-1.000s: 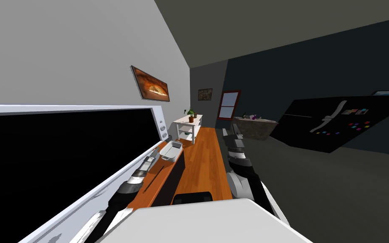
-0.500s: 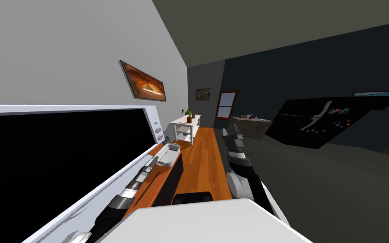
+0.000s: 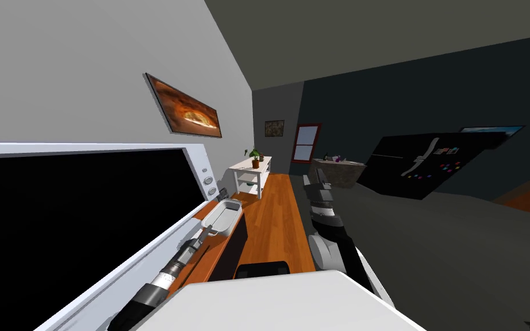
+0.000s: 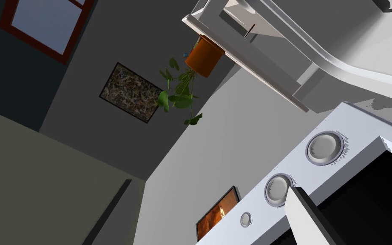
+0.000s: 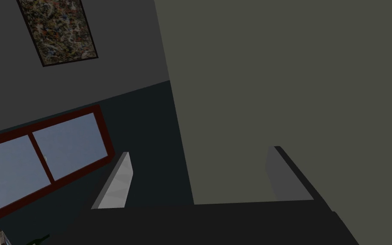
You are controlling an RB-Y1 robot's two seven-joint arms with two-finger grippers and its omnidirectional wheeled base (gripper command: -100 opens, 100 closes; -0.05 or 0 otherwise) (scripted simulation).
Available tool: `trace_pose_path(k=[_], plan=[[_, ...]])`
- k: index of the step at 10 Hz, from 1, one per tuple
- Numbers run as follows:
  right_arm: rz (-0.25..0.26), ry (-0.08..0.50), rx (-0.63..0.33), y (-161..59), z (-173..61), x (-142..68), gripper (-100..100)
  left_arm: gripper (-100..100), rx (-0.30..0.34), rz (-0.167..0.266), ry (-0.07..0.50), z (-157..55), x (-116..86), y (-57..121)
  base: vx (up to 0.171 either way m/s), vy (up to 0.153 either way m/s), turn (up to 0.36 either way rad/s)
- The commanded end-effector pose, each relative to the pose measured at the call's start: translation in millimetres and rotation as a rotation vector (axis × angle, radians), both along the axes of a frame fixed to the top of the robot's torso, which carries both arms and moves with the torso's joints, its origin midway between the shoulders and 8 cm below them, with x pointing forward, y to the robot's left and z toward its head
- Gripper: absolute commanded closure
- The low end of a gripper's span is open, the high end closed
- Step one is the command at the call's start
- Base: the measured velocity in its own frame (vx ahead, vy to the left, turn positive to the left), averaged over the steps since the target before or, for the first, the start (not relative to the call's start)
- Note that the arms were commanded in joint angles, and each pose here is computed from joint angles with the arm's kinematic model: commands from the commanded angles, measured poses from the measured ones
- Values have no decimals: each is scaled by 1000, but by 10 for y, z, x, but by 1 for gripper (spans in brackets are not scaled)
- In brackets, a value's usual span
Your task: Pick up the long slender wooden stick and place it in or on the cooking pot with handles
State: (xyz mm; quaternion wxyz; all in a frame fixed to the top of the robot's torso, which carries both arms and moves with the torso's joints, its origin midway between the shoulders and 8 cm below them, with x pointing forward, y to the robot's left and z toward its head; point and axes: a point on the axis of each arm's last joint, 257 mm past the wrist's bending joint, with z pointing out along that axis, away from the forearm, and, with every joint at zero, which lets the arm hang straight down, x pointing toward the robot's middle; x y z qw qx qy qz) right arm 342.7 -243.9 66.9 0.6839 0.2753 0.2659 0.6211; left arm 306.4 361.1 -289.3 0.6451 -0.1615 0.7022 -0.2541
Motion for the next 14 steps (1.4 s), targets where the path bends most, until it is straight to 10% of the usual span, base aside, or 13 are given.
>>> trace_pose_path(k=[1,14], plan=[[0,0,0,0,0,0,0,-100,6,9,29,-133,-78,41,33,-10,2],[0,0,0,0,0,0,0,-100,282,-9,497,-1658,-1497,796,83,-4,-55]])
